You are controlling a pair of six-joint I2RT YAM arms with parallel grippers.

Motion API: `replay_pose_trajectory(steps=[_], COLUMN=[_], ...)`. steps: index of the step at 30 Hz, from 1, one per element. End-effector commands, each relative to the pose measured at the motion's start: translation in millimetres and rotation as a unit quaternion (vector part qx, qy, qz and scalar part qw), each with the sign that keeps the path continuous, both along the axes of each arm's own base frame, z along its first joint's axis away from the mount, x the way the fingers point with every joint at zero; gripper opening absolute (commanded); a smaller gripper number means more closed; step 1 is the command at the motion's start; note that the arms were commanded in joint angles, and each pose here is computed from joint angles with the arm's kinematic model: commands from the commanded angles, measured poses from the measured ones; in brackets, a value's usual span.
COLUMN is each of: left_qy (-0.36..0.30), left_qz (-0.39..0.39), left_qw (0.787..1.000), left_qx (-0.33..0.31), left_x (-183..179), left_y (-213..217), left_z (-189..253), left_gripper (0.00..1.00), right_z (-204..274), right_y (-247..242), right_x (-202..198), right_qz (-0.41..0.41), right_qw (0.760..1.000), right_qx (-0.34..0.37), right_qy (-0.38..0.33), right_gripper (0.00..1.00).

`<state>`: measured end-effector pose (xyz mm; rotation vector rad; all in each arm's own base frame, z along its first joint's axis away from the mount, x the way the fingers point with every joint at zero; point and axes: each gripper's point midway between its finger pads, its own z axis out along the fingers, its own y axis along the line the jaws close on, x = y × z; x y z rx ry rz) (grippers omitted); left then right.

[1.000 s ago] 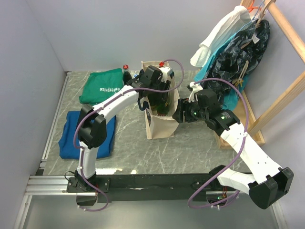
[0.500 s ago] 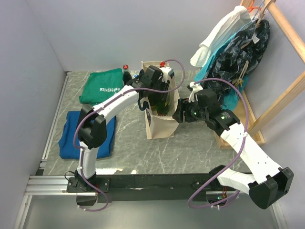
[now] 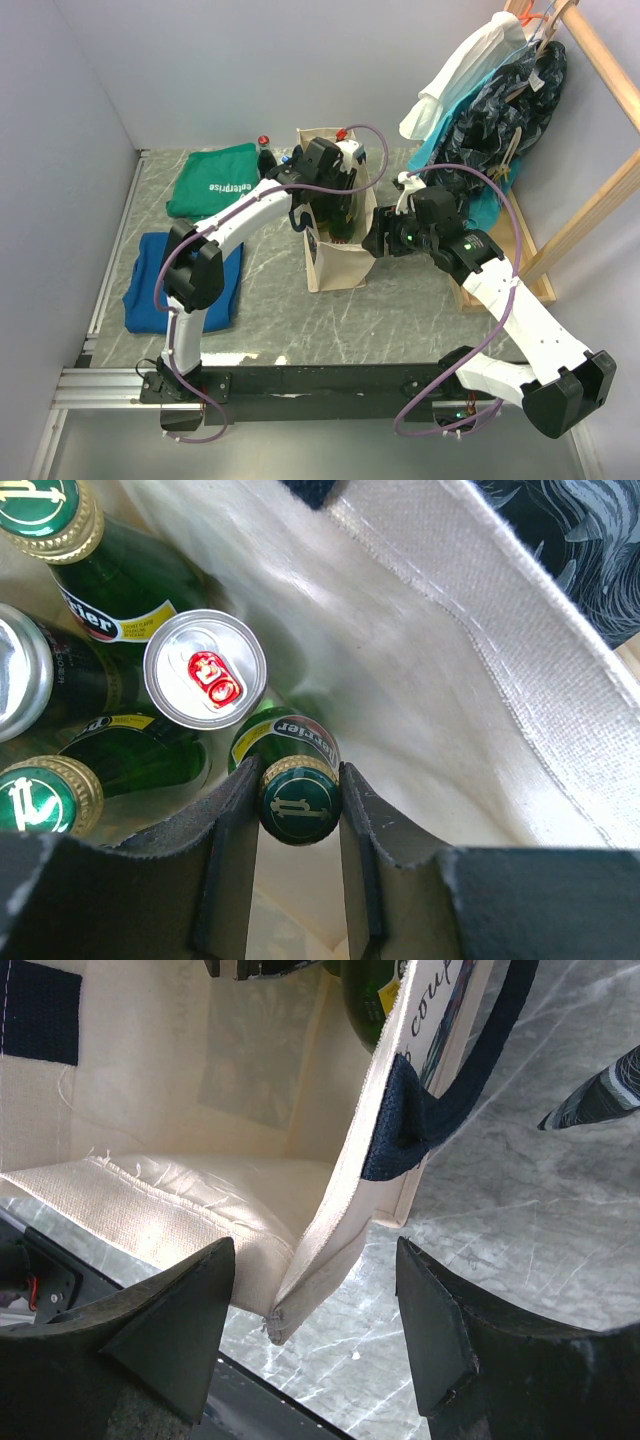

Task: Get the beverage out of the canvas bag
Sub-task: Take out the drink from the canvas bag.

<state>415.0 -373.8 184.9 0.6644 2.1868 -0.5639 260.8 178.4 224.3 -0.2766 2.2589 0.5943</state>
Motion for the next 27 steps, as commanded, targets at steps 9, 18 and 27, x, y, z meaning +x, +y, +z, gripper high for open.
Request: replay_pose_trajectory(steps=[9, 18, 27], left_qy=[-0.114, -0.144, -0.184], left_qz=[-0.029, -0.026, -0.009], left_qw=[0.983, 0.978, 0.968], left_qx=[-0.138, -0.148, -0.169], left_x=[-23.8, -29.7, -37.6], left_y=[-9.0, -1.2, 14.4], left_z=[145.0, 175.1, 211.8], left_gripper=[0.01, 0.01, 0.01], right_z=[-1.4, -4.5, -5.3], right_y=[-2.3, -0.5, -2.0], right_x=[-0.6, -1.3, -0.6], right_qz=[-0.003, -0.001, -0.005], right_qw=[1.000, 1.000, 1.000], right_qx=[-0.004, -0.002, -0.004], right_qy=[-0.006, -0.004, -0.005], right_gripper=[0.71, 0.71, 0.72])
